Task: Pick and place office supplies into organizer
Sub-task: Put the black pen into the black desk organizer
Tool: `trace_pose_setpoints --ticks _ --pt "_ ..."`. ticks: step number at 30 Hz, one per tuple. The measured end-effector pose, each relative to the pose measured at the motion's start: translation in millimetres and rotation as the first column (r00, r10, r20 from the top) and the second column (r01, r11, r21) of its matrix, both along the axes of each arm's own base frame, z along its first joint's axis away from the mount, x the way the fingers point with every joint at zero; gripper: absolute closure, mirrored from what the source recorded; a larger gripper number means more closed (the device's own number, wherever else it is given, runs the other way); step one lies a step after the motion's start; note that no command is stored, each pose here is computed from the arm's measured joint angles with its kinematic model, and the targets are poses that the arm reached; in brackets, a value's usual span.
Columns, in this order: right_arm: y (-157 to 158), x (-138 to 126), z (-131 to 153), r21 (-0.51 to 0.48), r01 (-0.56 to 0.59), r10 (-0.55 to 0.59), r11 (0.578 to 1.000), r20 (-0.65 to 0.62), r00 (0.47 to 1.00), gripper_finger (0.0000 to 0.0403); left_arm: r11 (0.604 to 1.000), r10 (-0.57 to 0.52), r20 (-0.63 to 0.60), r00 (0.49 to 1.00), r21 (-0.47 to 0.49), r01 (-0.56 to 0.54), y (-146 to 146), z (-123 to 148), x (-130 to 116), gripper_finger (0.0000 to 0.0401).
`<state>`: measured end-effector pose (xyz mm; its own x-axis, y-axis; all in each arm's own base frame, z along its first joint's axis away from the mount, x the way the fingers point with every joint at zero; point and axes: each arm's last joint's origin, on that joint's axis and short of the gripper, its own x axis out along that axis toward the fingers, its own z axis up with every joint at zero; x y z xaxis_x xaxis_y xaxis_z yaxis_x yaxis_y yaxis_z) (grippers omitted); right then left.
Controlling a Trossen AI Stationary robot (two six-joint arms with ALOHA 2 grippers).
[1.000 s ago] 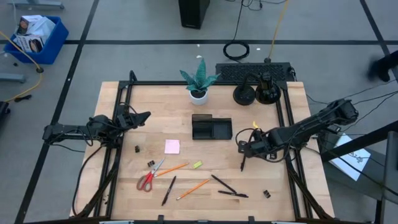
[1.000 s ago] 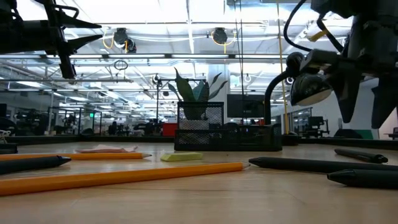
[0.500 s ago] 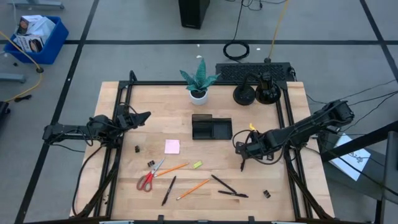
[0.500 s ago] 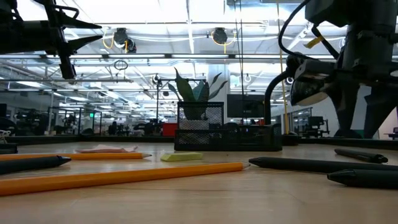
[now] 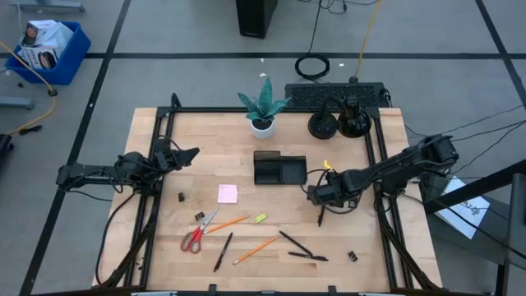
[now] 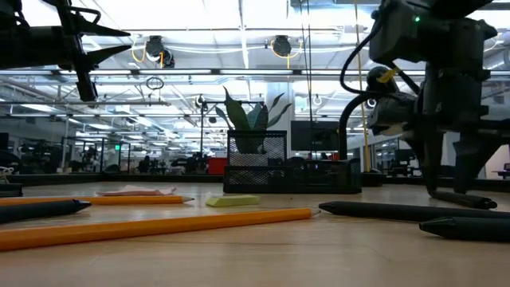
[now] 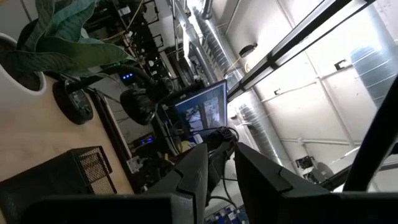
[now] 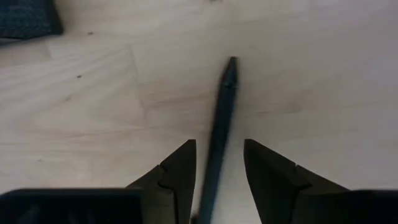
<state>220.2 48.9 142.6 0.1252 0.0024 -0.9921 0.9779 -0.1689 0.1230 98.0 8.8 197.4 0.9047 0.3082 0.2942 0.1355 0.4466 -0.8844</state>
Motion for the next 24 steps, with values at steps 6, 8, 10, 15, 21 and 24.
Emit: trace_pose_setpoints --ticks 6,8,10,15,21,24 --pt "-1 1 -4 -0.006 0.003 -0.003 1.0 -0.024 1.0 0.0278 1.0 -0.008 0.009 1.0 -0.02 0.008 0 0 0 0.0316" --pt "-1 1 -4 -0.006 0.009 -0.009 1.0 -0.028 1.0 0.0278 1.0 -0.013 0.009 1.0 -0.019 0.013 0 0 0 0.0316" --pt "-1 1 -4 -0.003 0.009 -0.009 1.0 -0.03 1.0 0.0278 1.0 -0.015 0.008 1.0 -0.015 0.015 0 0 0 0.0316" --pt "-1 -3 -4 0.018 -0.014 0.015 1.0 -0.07 0.997 0.0279 1.0 -0.015 0.008 1.0 -0.015 0.015 0 0 0 0.0316" --pt "-1 -8 -5 0.025 -0.053 0.056 0.998 -0.123 0.991 0.0312 1.0 -0.016 0.008 1.0 -0.016 0.016 0 0 0 0.0316" --pt "-2 -8 -5 0.014 -0.05 0.052 0.999 -0.118 0.992 0.0332 1.0 -0.016 0.008 1.0 -0.017 0.016 0 0 0 0.0316"
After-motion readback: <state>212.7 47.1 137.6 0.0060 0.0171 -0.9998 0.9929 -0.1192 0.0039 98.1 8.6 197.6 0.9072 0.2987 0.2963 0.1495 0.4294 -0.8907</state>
